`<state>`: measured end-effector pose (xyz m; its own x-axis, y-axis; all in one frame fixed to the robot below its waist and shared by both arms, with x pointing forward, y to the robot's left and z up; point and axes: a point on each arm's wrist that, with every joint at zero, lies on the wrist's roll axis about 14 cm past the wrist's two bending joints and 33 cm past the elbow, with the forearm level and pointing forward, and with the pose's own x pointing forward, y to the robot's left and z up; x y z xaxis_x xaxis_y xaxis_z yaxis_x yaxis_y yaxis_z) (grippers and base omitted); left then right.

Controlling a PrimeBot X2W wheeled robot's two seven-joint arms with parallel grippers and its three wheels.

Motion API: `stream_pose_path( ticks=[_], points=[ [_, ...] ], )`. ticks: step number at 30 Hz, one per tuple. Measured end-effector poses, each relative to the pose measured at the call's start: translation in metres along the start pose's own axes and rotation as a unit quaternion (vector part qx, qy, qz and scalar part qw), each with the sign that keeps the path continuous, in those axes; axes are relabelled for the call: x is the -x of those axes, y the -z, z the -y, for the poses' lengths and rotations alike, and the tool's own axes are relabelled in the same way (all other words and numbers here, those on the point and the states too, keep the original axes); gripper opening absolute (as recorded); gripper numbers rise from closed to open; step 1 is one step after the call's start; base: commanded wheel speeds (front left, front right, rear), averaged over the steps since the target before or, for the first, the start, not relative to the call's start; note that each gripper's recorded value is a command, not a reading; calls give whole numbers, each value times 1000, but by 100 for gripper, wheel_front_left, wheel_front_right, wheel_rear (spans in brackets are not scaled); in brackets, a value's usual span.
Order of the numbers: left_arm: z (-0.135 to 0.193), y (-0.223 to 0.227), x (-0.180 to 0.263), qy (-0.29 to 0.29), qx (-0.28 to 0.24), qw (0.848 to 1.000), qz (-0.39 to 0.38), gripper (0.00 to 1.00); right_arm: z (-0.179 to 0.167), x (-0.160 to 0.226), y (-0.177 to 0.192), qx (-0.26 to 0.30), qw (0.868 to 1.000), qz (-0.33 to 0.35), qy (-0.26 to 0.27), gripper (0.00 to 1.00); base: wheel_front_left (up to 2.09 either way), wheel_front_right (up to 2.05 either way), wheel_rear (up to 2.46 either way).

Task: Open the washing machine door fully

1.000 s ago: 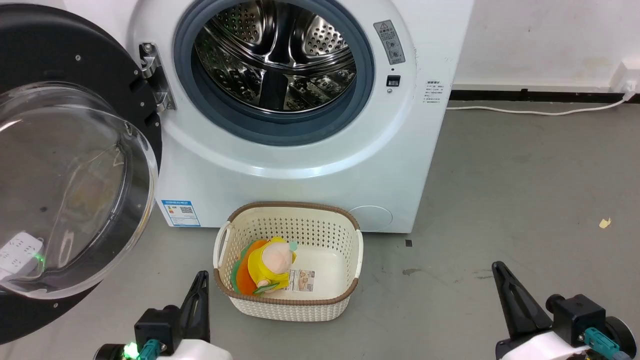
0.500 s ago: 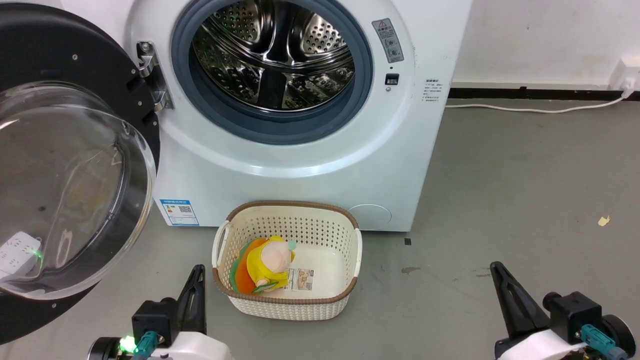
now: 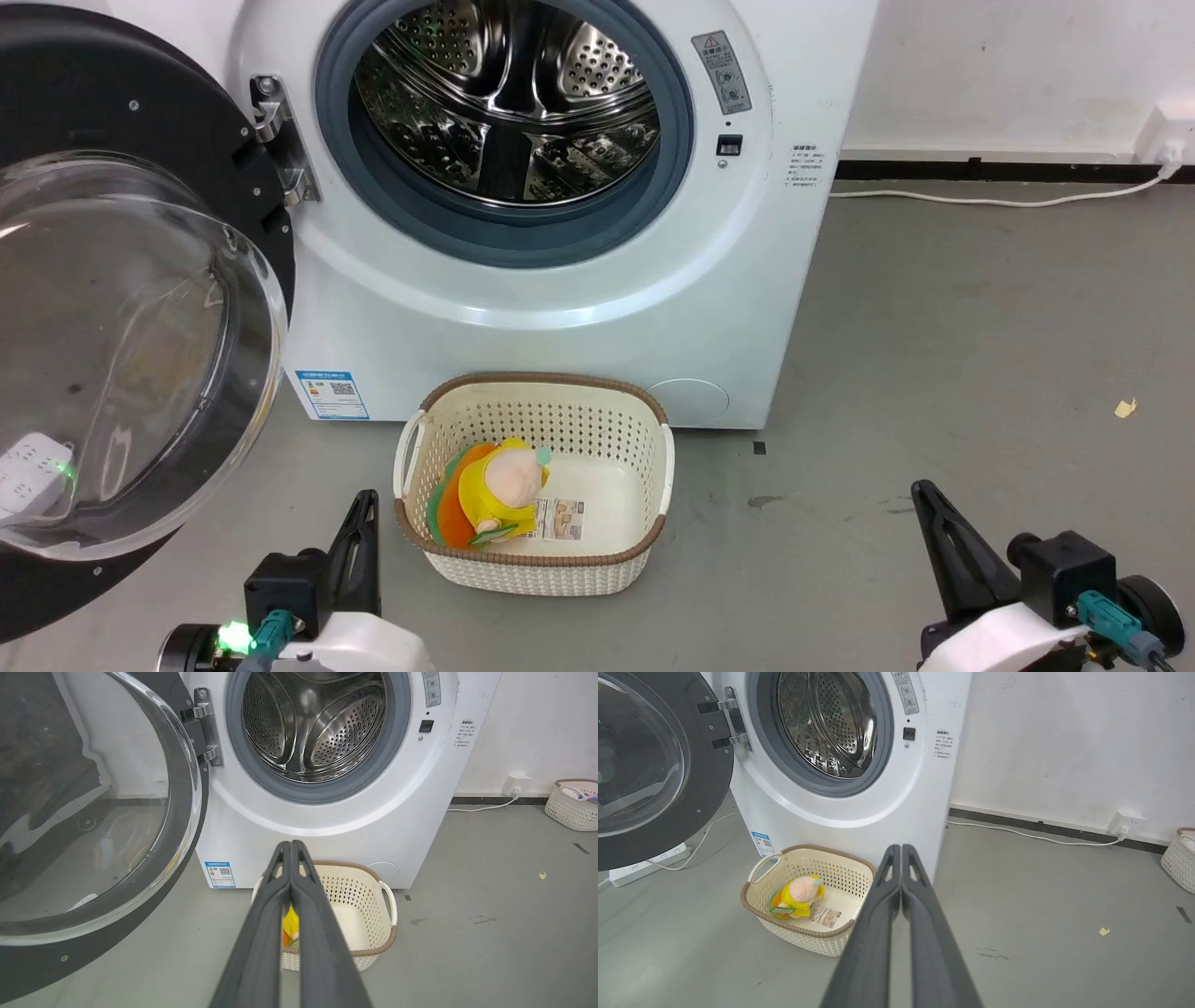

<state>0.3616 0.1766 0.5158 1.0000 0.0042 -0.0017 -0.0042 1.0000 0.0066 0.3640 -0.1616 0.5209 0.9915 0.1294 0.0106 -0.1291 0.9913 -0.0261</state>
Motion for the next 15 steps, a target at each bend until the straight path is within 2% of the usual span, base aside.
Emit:
stream_pose_path(
  ticks=[15],
  points=[
    [0,-4,-5,3,-9,1000,-3,0,0,-2,2,5,1000,-13,0,0,0,0,0]
  ],
)
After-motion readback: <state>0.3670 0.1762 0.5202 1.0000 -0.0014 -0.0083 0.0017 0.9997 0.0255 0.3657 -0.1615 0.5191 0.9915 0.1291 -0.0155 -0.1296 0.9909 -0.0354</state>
